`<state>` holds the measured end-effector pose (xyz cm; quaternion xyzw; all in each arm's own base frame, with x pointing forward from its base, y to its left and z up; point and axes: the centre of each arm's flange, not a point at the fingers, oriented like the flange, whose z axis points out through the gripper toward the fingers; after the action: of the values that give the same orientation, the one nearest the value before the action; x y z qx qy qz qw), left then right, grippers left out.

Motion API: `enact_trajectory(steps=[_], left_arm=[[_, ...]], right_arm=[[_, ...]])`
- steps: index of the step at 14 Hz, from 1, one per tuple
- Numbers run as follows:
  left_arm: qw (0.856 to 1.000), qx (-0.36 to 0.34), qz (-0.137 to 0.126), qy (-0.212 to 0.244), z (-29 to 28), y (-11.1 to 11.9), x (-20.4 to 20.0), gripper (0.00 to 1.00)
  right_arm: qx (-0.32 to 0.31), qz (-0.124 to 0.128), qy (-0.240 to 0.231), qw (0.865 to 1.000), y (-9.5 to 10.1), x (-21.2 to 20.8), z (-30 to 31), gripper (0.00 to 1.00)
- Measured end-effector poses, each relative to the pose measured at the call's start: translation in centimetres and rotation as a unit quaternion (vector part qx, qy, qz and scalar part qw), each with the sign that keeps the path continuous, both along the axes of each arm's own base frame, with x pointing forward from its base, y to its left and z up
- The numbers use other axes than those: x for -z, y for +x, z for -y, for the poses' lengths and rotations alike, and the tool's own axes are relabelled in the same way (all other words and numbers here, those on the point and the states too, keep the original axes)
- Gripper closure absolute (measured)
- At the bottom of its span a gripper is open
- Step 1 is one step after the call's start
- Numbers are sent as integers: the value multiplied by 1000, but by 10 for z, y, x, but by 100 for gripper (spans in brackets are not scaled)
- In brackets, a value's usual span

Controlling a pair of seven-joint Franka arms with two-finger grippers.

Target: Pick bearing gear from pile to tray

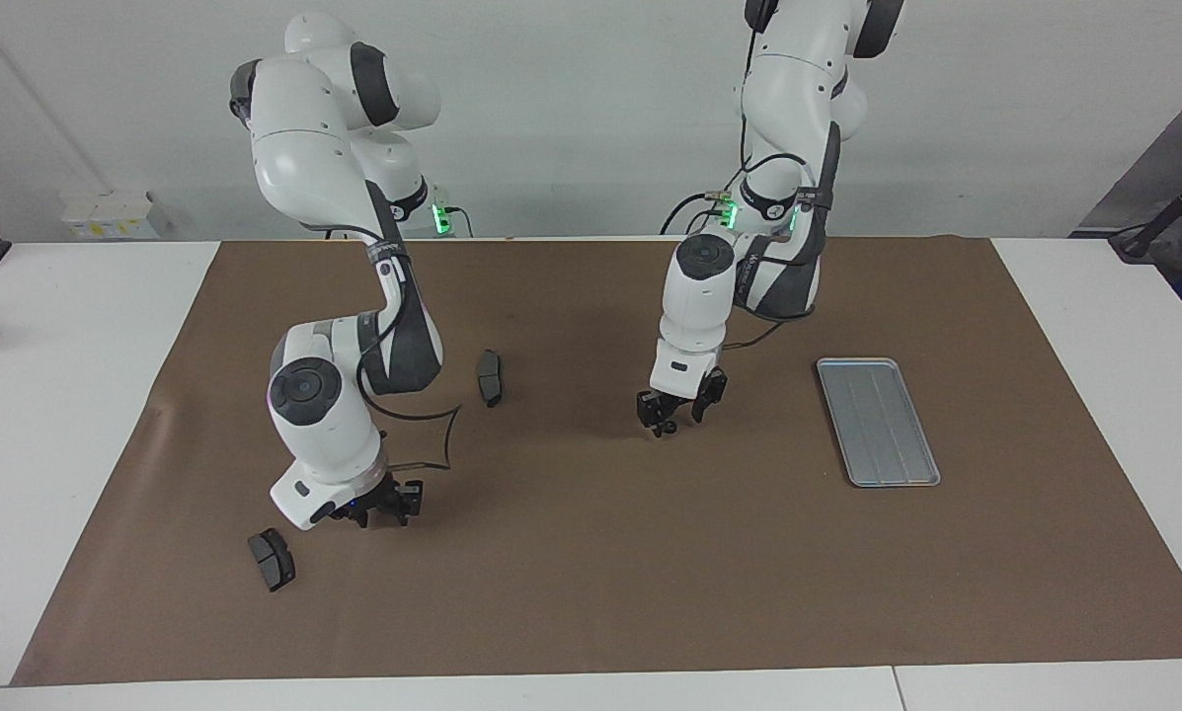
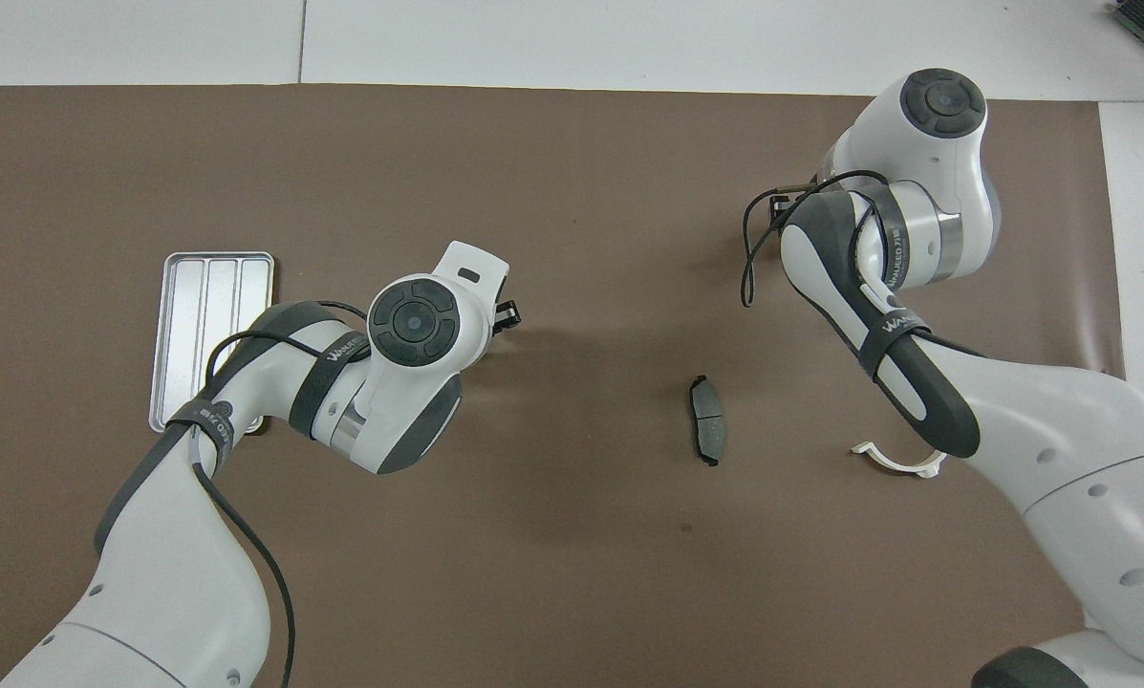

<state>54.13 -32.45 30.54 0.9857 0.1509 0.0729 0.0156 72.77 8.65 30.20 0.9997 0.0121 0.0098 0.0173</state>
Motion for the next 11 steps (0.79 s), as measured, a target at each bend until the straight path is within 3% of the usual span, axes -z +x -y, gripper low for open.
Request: enact_trajectory(steps=[3, 7, 11], left_arm=[[1000, -10, -2, -1, 8, -6, 2, 47], [1000, -10, -6, 1, 9, -9, 7, 48], [1000, -10, -5, 0, 9, -10, 8, 52]], right_arm=[[3, -11, 3, 1000, -7, 7, 1, 41], [4, -15, 3, 1000, -11, 8, 3, 44], [9, -22, 1, 1000, -14, 12, 11, 52]])
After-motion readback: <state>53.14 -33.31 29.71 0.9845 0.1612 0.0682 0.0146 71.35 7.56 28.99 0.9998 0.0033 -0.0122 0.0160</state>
